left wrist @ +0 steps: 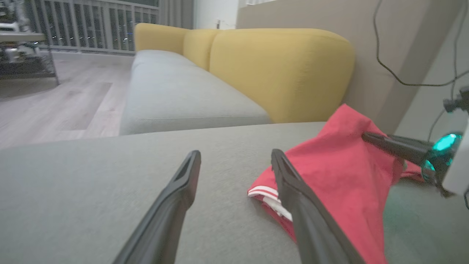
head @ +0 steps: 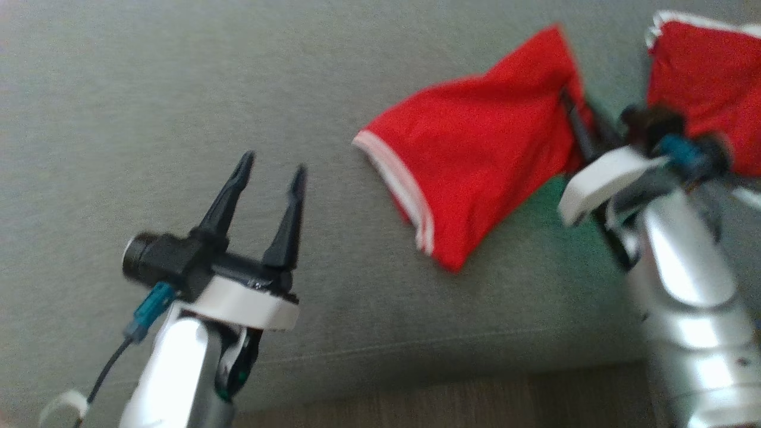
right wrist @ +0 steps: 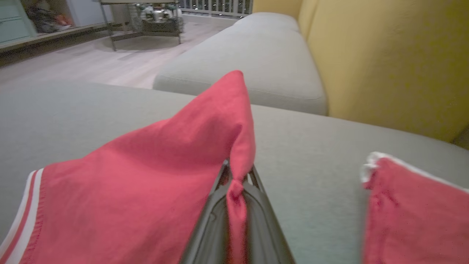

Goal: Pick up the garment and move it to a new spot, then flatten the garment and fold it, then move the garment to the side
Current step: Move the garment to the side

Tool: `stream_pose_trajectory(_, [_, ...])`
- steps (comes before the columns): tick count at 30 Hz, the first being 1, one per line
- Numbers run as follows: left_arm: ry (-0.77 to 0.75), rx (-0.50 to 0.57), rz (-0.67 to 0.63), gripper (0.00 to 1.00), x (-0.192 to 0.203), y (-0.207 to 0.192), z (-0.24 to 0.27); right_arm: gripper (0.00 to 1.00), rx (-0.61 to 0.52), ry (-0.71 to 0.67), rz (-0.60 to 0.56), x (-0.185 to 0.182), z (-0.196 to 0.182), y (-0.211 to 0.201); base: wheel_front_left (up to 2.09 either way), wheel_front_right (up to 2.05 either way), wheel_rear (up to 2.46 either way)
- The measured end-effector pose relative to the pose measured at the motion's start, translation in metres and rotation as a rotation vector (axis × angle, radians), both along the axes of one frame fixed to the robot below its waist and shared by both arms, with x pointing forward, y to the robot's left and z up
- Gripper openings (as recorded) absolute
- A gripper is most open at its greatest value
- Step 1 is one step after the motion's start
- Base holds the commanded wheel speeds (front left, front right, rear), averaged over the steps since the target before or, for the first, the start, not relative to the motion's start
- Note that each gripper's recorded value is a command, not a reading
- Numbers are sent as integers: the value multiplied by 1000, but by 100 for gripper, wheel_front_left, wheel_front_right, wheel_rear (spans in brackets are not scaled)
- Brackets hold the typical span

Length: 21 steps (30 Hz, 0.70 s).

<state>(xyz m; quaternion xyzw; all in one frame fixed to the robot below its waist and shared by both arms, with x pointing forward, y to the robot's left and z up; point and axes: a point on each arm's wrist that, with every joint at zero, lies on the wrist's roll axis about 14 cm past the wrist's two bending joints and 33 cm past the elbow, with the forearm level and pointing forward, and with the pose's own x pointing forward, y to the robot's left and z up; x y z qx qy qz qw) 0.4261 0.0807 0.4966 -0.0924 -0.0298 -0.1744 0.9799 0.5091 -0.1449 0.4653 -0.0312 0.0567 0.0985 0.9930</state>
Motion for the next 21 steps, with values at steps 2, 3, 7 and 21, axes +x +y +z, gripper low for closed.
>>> stream_pose_trajectory(2, [-36, 20, -89, 100, 8, -23, 4, 0, -32, -26, -41, 11, 12, -22, 0, 0, 0])
stream_pose_trajectory(3, [-53, 33, -133, 100, 12, -34, 5, 0, -47, -34, -67, 15, 17, -36, 0, 0, 0])
stream_pose_trajectory(7, [-116, 106, -340, 100, 25, -78, -1, 0, -94, -36, -194, 25, 25, -95, 0, 0, 0])
stream_pose_trajectory(21, [-147, 127, -645, 100, 45, -145, -48, 0, -225, 51, -549, 15, 10, -229, 0, 0, 0])
